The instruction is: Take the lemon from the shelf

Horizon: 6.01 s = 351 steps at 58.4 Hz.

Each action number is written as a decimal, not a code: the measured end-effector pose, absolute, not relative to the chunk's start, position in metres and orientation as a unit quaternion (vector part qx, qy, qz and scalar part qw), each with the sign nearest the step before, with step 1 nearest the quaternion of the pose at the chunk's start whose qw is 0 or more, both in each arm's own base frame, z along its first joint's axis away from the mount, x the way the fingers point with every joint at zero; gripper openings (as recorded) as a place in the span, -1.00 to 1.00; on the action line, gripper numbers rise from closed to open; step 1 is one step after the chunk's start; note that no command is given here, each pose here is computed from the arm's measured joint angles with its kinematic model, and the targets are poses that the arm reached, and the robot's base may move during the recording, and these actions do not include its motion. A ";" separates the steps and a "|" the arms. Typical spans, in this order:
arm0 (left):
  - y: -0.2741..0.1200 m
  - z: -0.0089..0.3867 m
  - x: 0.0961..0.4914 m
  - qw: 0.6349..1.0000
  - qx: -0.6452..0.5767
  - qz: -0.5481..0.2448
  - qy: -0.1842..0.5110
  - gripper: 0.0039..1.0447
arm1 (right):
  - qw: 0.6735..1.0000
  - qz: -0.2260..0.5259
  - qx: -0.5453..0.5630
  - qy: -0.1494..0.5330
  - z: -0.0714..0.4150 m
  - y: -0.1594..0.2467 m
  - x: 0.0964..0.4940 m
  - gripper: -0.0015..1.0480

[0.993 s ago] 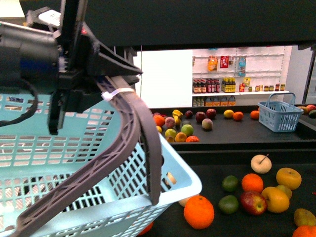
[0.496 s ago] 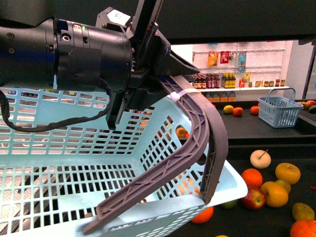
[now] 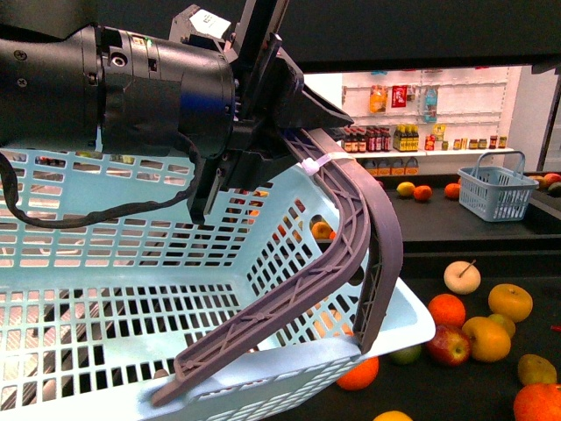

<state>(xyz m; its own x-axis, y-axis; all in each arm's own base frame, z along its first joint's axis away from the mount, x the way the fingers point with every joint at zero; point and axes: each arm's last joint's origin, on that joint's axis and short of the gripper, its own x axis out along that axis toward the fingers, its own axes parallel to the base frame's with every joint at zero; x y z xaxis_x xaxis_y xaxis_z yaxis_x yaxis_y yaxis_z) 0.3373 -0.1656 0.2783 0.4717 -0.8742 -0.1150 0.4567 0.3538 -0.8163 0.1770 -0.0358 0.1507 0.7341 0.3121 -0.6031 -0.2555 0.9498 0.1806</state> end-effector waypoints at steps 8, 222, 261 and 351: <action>-0.166 0.278 0.337 0.772 -0.371 -0.431 0.282 -0.86 | 0.924 0.190 0.005 0.331 0.130 -0.050 0.224 0.86; -0.166 0.278 0.338 0.773 -0.371 -0.431 0.281 -0.86 | 0.926 0.348 0.045 0.137 0.198 0.072 0.364 -0.09; -0.166 0.278 0.338 0.773 -0.371 -0.430 0.282 -0.86 | 0.937 0.328 0.069 0.102 0.209 0.060 0.369 0.86; -0.166 0.278 0.338 0.773 -0.371 -0.430 0.282 -0.86 | 0.762 0.457 -0.436 0.145 -0.066 -0.009 0.457 0.86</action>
